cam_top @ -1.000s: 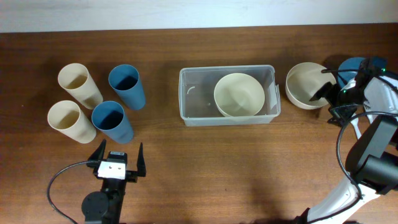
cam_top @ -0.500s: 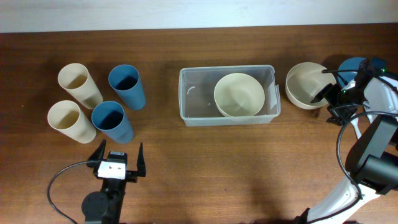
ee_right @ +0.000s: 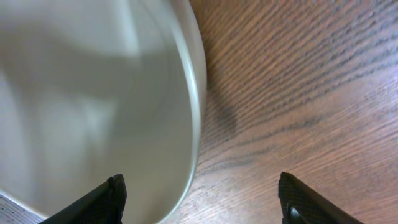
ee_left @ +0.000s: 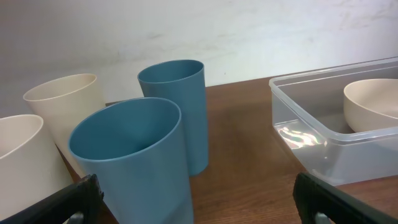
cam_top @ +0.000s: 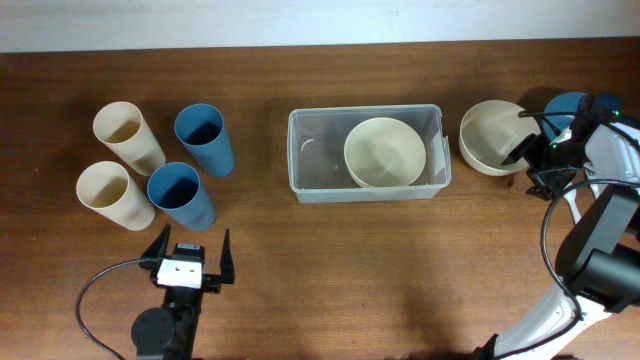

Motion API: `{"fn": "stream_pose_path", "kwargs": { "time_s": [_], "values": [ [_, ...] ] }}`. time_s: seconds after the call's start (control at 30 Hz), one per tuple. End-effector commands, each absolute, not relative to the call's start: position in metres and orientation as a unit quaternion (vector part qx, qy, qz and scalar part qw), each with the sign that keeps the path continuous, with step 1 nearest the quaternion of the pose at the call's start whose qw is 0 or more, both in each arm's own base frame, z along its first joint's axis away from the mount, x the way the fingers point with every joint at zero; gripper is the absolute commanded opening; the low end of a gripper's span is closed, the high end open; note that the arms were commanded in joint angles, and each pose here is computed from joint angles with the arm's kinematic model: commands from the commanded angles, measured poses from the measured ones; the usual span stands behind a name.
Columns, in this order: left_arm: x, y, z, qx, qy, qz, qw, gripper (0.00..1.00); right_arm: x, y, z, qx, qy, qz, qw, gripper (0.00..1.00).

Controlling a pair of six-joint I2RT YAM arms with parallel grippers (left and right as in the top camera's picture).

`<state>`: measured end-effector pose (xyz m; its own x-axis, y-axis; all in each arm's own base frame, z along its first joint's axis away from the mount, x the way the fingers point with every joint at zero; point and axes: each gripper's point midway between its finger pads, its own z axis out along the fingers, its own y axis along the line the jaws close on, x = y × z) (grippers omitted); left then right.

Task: Pack container
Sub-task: 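Grasp the rim of the second cream bowl with the right gripper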

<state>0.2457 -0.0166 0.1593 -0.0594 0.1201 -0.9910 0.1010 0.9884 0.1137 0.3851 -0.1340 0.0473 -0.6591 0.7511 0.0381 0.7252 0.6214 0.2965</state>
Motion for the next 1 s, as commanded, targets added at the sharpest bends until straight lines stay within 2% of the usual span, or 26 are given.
{"fn": "stream_pose_path", "kwargs": {
  "time_s": [0.0,0.17,0.3,0.83,0.97],
  "values": [
    [0.245,-0.017,0.158,0.082,0.728,0.013,0.681,1.00,0.385,-0.134,0.049,0.408,0.901,0.137,0.050,0.73],
    [0.245,-0.017,0.158,0.082,0.728,0.013,0.681,1.00,0.386,-0.135,0.047,0.407,0.902,0.137,0.052,0.68],
    [0.245,-0.017,0.158,0.082,0.728,0.013,0.681,1.00,0.387,-0.135,0.047,0.405,0.902,0.136,0.054,0.50],
    [0.245,-0.017,0.158,0.082,0.728,0.013,0.681,1.00,0.396,-0.139,0.047,0.403,0.902,0.136,0.072,0.49],
    [0.245,-0.017,0.158,0.082,0.728,0.013,0.681,1.00,0.396,-0.138,0.043,0.403,0.902,0.138,0.068,0.32]
  ]
}}
